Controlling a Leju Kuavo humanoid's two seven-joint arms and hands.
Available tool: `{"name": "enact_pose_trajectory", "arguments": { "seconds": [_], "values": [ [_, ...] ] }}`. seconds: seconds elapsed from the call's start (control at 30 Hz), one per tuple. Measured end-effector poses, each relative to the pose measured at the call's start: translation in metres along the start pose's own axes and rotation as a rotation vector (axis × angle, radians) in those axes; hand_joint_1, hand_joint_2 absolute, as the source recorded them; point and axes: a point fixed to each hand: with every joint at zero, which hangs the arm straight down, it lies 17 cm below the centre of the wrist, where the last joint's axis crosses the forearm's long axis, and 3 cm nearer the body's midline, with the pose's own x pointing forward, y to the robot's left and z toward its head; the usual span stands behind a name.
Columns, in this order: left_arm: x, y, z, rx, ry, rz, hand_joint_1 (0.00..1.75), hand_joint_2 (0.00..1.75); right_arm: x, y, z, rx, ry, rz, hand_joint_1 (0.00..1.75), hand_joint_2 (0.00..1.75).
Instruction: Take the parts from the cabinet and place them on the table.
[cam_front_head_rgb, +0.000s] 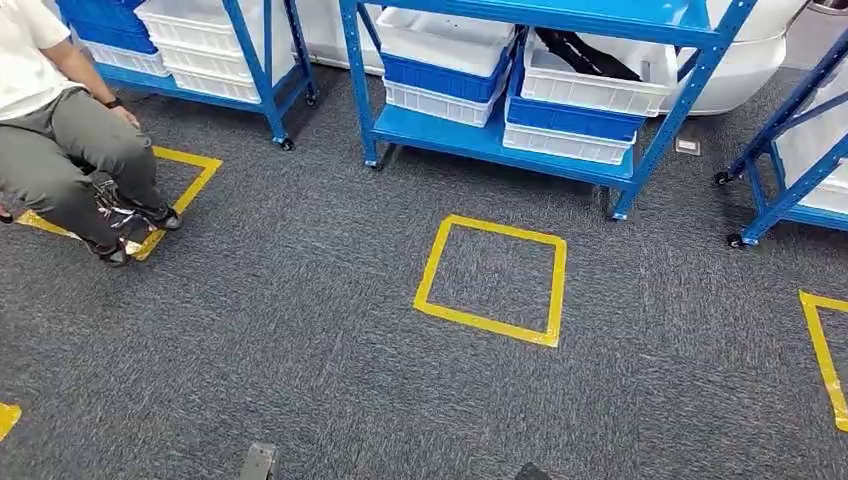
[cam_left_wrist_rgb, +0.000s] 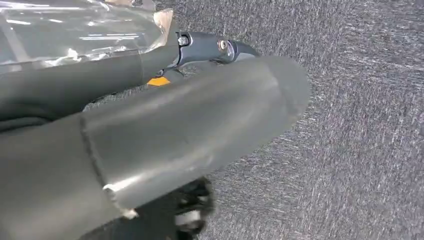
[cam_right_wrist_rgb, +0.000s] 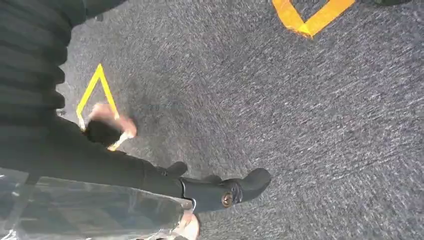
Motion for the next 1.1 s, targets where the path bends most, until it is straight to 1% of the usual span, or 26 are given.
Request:
{"name": "enact_pose_trajectory", "arguments": {
  "seconds": [0.17,0.2,0.63,1.1],
  "values": [
    [-0.0006,0.0012,0.0002,0.004,-0.003,-0.002,0.00,0.00,0.0006,0.0034,0.0006,0.019,0.009,-0.040,0.00,1.75],
    [-0.0014,0.0012,0.0005,0.004,-0.001,-0.003,0.00,0.00,0.0003,0.0036,0.0006,0.021,0.010,-0.044,0.00,0.00],
    [-0.0003,-0.0005,0.0005,0.003,-0.004,-0.007,0.00,0.00,-0.0037,0.0068,0.0010,0.038,0.022,-0.076,0.00,0.00],
    [0.0007,-0.0025,0.0005,0.002,-0.004,-0.007,0.00,0.00,-0.0059,0.0039,0.0000,0.042,0.025,-0.061,0.00,0.00]
  ]
}}
